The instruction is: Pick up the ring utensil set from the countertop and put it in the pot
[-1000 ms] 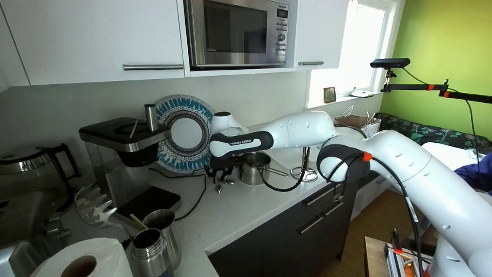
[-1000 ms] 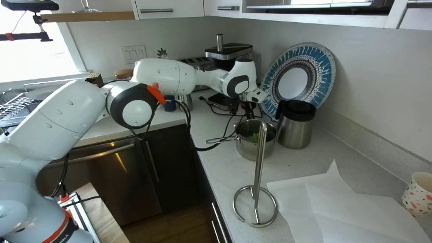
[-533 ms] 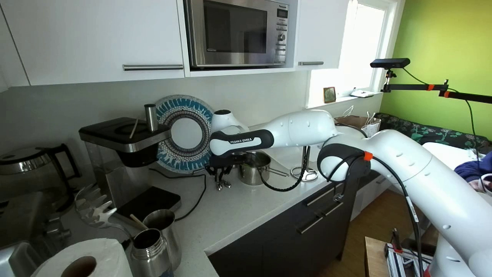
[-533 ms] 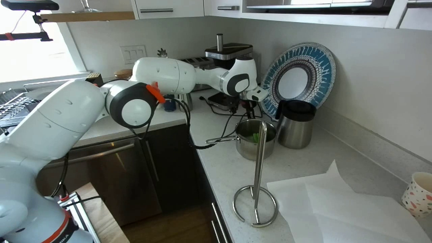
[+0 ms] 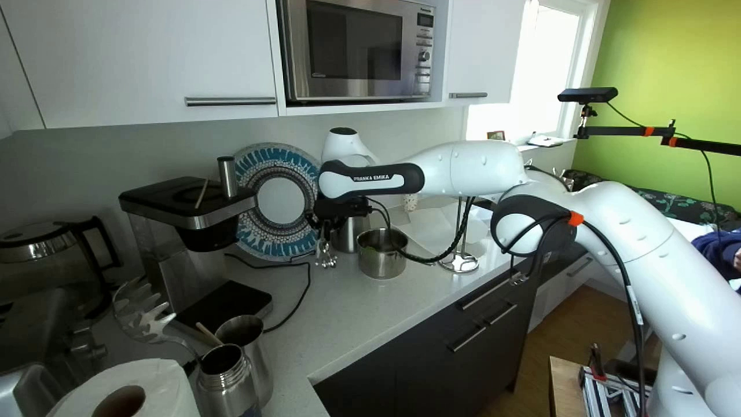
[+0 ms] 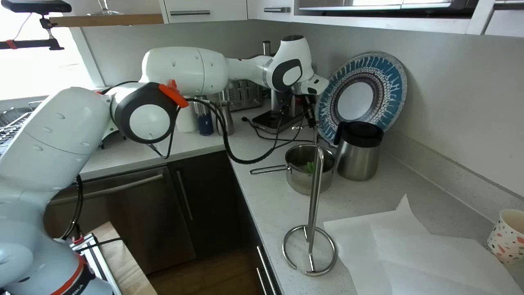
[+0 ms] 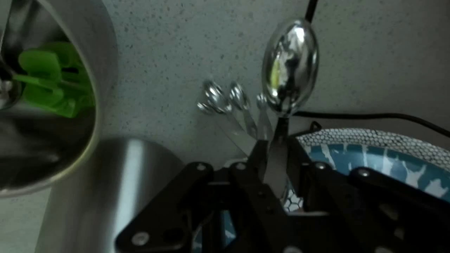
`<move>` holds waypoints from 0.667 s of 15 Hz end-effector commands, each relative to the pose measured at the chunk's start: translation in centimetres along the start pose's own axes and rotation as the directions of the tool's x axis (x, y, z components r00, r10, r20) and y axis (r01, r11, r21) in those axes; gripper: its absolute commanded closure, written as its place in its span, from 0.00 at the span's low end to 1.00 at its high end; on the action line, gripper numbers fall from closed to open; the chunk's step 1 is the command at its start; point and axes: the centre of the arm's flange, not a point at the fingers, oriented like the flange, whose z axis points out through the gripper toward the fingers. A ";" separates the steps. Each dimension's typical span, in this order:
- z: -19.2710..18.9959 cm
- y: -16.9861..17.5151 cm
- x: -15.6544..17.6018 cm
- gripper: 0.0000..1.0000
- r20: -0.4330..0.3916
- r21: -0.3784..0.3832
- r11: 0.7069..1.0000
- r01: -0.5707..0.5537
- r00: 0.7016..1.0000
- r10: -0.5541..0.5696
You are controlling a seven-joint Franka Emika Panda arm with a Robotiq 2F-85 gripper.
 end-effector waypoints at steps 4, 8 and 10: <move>-7.7 1.6 1.0 0.94 -0.102 0.060 0.998 0.013 0.995 -0.007; -11.2 4.0 0.5 0.94 -0.150 0.045 0.998 0.034 0.988 -0.026; -12.9 5.9 -0.1 0.94 -0.183 0.036 0.998 0.042 0.983 -0.035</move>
